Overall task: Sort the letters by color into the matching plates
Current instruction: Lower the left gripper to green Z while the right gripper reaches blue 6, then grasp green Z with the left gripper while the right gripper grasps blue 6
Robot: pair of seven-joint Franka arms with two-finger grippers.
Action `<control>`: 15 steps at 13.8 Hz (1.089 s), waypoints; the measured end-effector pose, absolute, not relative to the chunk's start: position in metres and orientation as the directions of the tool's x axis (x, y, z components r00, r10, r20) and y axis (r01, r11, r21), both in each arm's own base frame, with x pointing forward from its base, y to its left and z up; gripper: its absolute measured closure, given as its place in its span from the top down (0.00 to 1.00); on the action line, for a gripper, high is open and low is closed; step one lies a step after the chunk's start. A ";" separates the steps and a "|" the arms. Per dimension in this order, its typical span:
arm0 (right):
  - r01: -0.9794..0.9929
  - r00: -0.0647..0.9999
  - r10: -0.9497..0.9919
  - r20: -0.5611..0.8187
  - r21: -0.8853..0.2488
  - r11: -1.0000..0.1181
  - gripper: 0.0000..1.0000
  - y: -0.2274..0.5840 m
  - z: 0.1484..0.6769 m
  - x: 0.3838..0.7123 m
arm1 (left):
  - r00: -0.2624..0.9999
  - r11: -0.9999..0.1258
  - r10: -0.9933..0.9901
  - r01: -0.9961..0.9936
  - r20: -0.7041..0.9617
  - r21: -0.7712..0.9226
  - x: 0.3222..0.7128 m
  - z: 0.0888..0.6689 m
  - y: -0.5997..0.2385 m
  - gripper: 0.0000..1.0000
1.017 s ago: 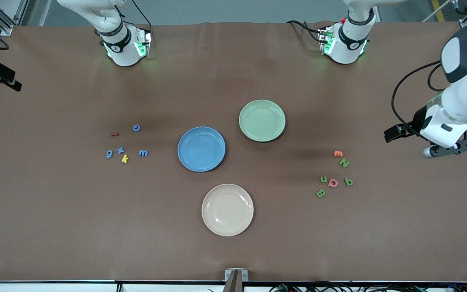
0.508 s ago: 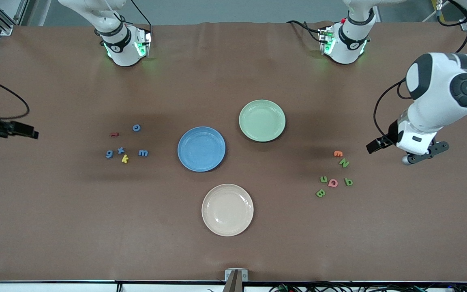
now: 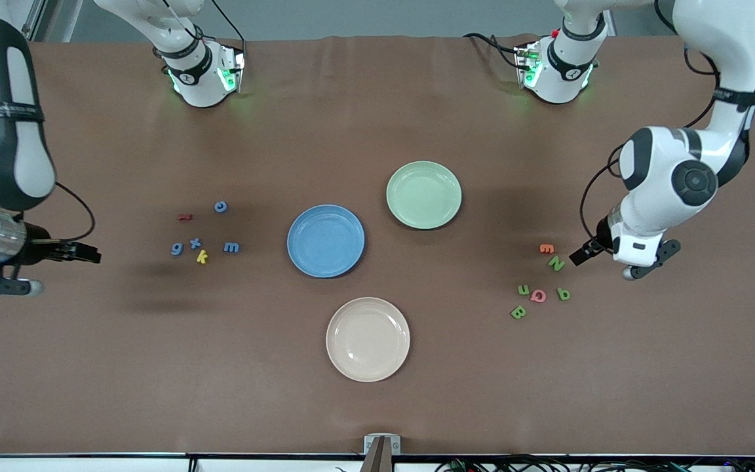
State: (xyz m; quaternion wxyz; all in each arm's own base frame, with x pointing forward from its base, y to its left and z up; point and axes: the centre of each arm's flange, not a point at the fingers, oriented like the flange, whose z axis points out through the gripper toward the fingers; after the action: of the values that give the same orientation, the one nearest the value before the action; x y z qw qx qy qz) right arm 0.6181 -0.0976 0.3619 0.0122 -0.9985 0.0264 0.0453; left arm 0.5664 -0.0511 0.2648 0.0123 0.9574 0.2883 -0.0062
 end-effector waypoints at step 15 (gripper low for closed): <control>-0.062 0.996 -0.059 -0.059 -0.048 -0.997 0.72 -0.047 0.205 0.555 | 0.780 -0.781 0.622 0.624 -0.069 0.012 0.568 0.188 -0.065 0.81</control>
State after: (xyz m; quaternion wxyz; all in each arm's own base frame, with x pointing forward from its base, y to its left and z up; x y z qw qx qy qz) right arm 0.5550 -0.0473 0.2052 0.0250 -0.9988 0.0305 0.0290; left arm 0.5680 -0.0654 0.1881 0.0169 0.9431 0.3305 -0.0308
